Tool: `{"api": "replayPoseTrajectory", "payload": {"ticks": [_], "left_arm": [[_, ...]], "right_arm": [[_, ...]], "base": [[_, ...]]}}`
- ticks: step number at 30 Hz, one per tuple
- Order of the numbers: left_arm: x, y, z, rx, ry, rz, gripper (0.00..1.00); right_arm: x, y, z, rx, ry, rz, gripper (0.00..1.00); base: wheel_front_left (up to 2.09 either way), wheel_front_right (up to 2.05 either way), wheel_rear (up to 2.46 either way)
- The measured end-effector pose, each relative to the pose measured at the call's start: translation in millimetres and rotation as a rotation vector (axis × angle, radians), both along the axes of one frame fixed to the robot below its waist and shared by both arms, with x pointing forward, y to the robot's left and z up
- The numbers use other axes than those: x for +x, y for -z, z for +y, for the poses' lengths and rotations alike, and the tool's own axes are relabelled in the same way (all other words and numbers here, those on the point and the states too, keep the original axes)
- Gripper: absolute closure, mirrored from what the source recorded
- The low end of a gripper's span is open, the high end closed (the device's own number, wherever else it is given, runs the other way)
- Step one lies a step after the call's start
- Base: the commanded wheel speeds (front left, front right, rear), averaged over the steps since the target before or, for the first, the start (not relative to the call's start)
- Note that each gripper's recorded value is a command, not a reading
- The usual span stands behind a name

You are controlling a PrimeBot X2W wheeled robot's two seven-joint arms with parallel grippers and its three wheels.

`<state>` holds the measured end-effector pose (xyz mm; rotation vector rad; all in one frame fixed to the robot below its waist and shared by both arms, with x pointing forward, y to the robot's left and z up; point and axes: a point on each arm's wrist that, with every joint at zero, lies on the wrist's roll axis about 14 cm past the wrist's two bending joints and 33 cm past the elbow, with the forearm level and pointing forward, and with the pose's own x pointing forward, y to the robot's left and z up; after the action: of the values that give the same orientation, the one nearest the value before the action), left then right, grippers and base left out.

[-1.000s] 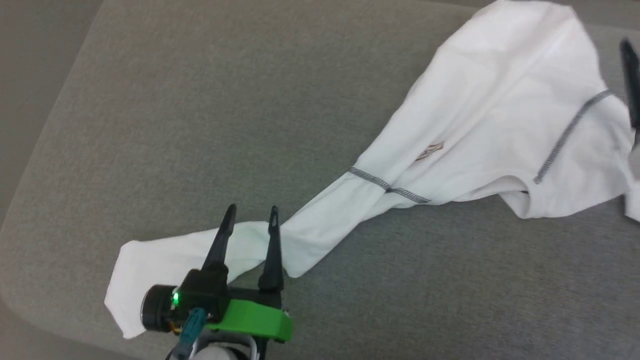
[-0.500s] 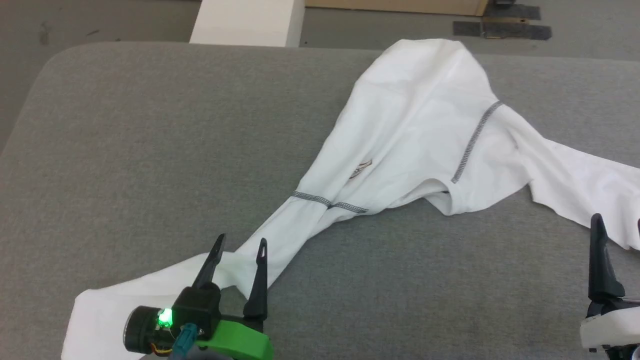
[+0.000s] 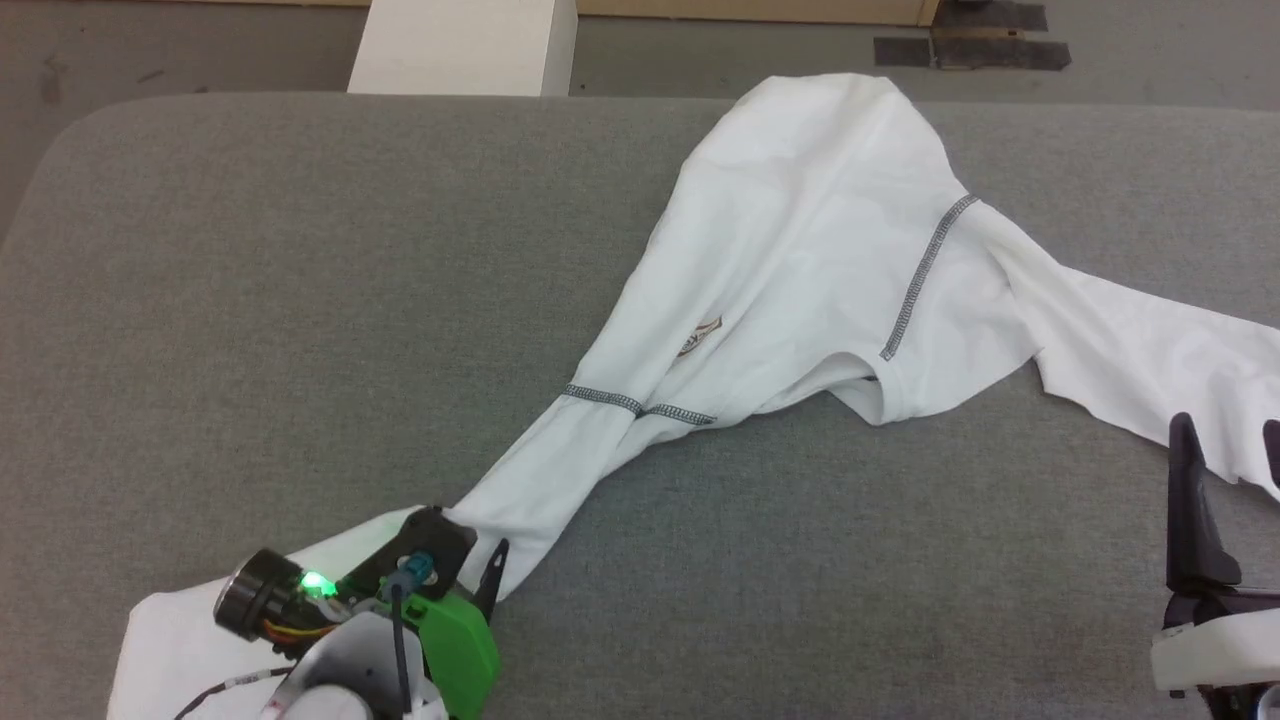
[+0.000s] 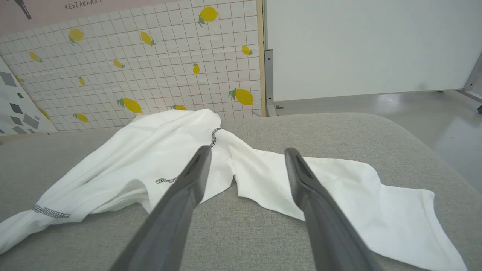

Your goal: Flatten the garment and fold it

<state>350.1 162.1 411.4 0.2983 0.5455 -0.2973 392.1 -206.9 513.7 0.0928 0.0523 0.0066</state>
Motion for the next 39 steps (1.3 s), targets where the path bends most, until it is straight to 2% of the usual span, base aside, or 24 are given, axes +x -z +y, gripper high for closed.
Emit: {"api": "replayPoseTrajectory", "payload": {"ticks": [2, 3, 4, 5, 6, 11, 15, 18, 20, 21, 23, 27, 28, 29, 30, 31, 32, 36, 39], "left_arm": [[1, 9, 2, 0.007, 0.002, 0.039, 0.00], [-1, 16, 3, 0.007, 0.004, 0.069, 0.20], [-3, 22, 3, 0.002, 0.003, 0.094, 0.59], [-4, 26, 2, 0.001, 0.008, 0.112, 0.74], [-3, 28, 1, -0.003, 0.013, 0.118, 1.00], [8, 15, -8, -0.097, -0.021, 0.064, 1.00], [31, -29, -7, -0.197, -0.078, -0.070, 1.00], [44, -56, 7, -0.187, -0.109, -0.155, 1.00], [58, -72, 29, -0.137, -0.159, -0.221, 1.00], [72, -86, 51, -0.117, -0.246, -0.287, 1.00], [84, -93, 75, -0.067, -0.338, -0.348, 1.00], [96, -73, 91, -0.040, -0.426, -0.320, 1.00], [97, -65, 90, -0.045, -0.433, -0.300, 0.97], [99, -56, 88, -0.058, -0.442, -0.275, 0.81], [104, -34, 85, -0.081, -0.462, -0.230, 0.61], [106, -27, 85, -0.087, -0.466, -0.222, 0.33], [108, -24, 84, -0.104, -0.475, -0.223, 0.00], [117, -33, 76, -0.178, -0.483, -0.304, 0.00], [122, -70, 78, -0.208, -0.472, -0.470, 0.00]], "right_arm": [[2, 3, 3, 0.008, -0.008, 0.007, 0.00], [2, 3, 4, 0.012, -0.010, 0.009, 0.00], [3, 4, 4, 0.012, -0.010, 0.010, 0.00], [3, 3, 4, 0.014, -0.011, 0.010, 0.00], [3, 3, 4, 0.014, -0.010, 0.009, 0.00], [1, 1, 2, 0.017, -0.002, 0.004, 0.00], [1, 1, 1, 0.023, 0.000, 0.005, 0.00], [2, 3, 0, 0.029, 0.003, 0.013, 0.00], [4, 7, 1, 0.035, 0.001, 0.025, 0.00], [5, 12, 2, 0.041, -0.002, 0.035, 0.00], [9, 15, 3, 0.046, -0.003, 0.041, 0.00], [16, 23, 2, 0.046, 0.002, 0.063, 0.00], [17, 24, 1, 0.045, 0.004, 0.067, 0.00], [18, 27, 0, 0.044, 0.008, 0.073, 0.00], [19, 34, -3, 0.041, 0.017, 0.094, 0.00], [19, 36, -4, 0.040, 0.019, 0.100, 0.00], [19, 38, -4, 0.039, 0.020, 0.105, 0.00], [21, 37, -1, 0.044, 0.012, 0.099, 0.00], [19, 32, 0, 0.045, 0.009, 0.087, 0.00]], "base": [[0.00, 0.00, 0.00], [0.00, 0.00, 0.00], [0.00, 0.00, 0.00], [0.00, 0.00, 0.00], [0.00, 0.00, 0.00], [0.00, 0.00, 0.00], [0.00, 0.00, 0.00], [0.00, 0.00, 0.00], [0.00, 0.00, 0.00], [0.00, 0.00, 0.00], [0.00, 0.00, 0.00], [0.00, 0.00, 0.00], [0.00, 0.00, 0.00], [0.00, 0.00, 0.00], [0.00, 0.00, 0.00], [0.00, 0.00, 0.00], [0.00, 0.00, 0.00], [0.00, 0.00, 0.00], [0.00, 0.00, 0.00]]}}
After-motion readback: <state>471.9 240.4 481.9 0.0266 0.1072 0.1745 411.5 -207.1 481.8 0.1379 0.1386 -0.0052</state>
